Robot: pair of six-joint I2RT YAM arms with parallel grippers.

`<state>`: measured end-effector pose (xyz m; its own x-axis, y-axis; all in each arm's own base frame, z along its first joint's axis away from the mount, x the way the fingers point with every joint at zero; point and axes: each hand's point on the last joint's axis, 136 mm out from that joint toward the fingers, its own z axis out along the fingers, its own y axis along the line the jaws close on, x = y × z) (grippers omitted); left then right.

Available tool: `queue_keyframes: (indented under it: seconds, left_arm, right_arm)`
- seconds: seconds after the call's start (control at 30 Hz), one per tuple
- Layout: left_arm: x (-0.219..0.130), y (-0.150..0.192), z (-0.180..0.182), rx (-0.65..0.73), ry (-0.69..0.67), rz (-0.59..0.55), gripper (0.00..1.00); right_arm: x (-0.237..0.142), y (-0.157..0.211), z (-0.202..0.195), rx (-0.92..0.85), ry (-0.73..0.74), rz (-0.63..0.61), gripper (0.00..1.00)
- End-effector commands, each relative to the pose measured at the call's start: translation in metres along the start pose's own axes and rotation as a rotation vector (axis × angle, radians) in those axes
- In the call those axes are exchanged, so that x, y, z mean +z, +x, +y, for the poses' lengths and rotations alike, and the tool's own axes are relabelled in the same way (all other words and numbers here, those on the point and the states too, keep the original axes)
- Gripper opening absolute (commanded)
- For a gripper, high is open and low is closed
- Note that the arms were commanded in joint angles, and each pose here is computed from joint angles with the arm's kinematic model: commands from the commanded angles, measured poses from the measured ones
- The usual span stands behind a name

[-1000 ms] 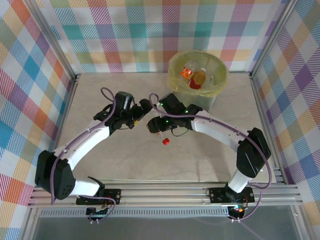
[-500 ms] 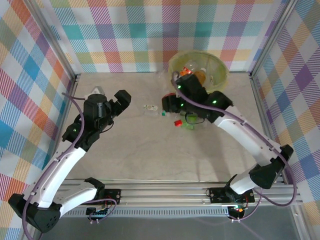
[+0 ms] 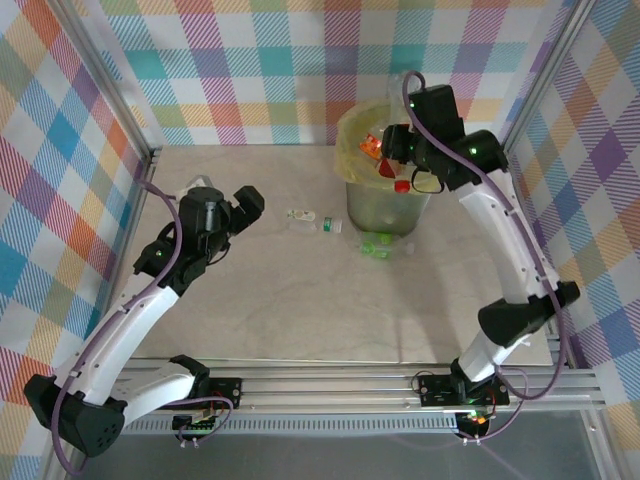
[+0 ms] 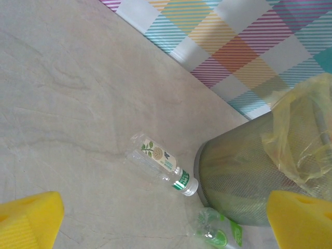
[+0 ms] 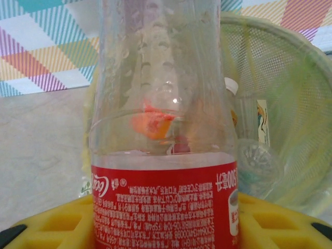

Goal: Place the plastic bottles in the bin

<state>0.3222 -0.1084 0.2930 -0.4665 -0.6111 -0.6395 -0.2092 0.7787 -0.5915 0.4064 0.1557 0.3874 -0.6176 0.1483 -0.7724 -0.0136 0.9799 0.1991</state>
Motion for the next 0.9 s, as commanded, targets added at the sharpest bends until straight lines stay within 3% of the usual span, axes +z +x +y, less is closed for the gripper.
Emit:
queue_keyframes:
  seconds: [0.0, 0.47, 0.87]
  left_arm:
    - [0.005, 0.004, 0.008, 0.024, -0.026, 0.014, 1.0]
    - [0.013, 0.012, 0.011, 0.041, -0.033, 0.046, 1.0]
    - [0.02, 0.017, 0.009, 0.047, -0.03, 0.069, 1.0]
  right_arm:
    - [0.009, -0.009, -0.005, 0.031, 0.01, 0.015, 0.49]
    - [0.079, -0.016, -0.033, 0.207, 0.071, 0.106, 0.53]
    - [0.094, 0.009, -0.039, 0.233, 0.112, 0.178, 0.8]
